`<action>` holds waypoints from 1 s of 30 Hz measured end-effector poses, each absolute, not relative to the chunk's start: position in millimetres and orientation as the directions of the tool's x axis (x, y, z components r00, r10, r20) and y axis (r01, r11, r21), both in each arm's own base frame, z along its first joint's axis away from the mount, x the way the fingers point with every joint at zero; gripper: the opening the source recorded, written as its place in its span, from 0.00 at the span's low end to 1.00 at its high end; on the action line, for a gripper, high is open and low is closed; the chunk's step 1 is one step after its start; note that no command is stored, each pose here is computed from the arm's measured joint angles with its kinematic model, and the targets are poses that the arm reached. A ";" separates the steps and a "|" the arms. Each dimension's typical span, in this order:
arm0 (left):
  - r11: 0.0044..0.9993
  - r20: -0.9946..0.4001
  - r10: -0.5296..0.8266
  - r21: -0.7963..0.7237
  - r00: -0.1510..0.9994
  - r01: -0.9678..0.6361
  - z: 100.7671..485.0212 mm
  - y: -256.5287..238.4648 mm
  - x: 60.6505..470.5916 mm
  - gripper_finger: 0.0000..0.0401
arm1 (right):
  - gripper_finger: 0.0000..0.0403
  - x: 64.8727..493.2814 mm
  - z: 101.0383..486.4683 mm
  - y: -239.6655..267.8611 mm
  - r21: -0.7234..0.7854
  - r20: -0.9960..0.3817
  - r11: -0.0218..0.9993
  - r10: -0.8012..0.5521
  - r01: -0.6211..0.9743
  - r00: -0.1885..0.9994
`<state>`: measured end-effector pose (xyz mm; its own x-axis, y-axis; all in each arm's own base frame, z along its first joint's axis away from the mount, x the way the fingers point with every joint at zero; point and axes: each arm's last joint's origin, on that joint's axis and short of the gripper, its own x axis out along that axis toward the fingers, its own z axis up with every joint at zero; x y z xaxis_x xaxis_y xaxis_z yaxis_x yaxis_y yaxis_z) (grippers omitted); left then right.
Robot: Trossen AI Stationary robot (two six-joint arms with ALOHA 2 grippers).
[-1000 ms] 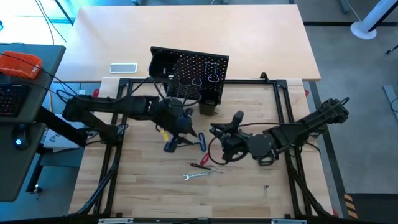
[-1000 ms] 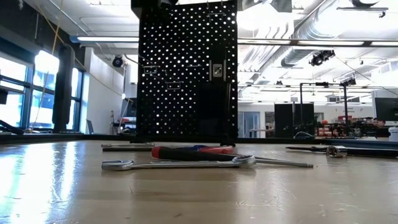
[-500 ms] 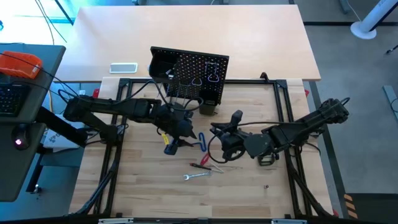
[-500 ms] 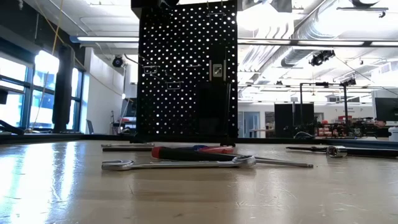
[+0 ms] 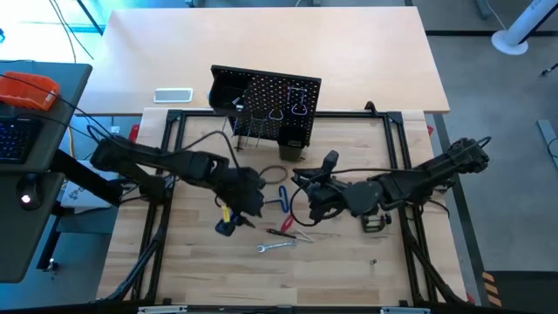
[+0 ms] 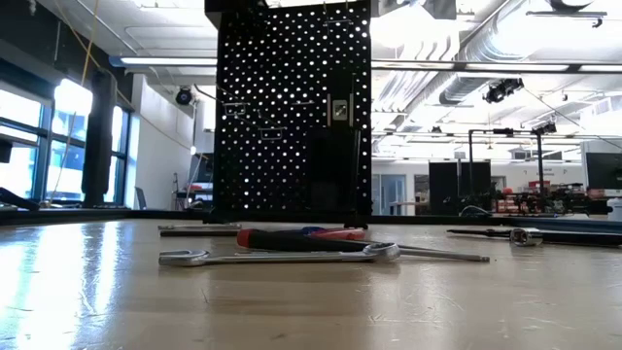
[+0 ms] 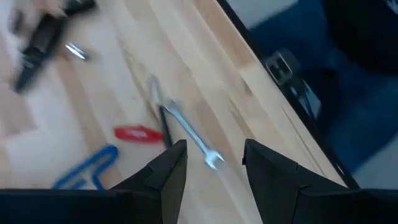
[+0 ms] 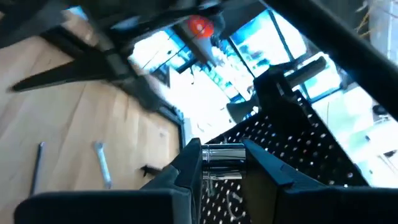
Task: Hang tools onto peg board
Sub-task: Put the socket into the top black bin on the pegboard
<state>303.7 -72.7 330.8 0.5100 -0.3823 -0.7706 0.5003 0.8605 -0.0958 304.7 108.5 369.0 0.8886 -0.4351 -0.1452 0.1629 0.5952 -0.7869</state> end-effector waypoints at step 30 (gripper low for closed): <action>0.932 -0.806 -0.315 -0.163 0.502 0.323 232.3 -92.6 255.3 0.34 | 0.18 341.9 424.7 -48.4 -0.582 0.227 0.786 -0.089 0.208 0.970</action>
<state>255.3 -92.6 232.3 0.5019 -0.3148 -0.8056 0.3225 0.9324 -0.1634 341.9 -48.4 424.7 0.9697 -0.0886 0.2275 0.2083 0.7863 -0.5817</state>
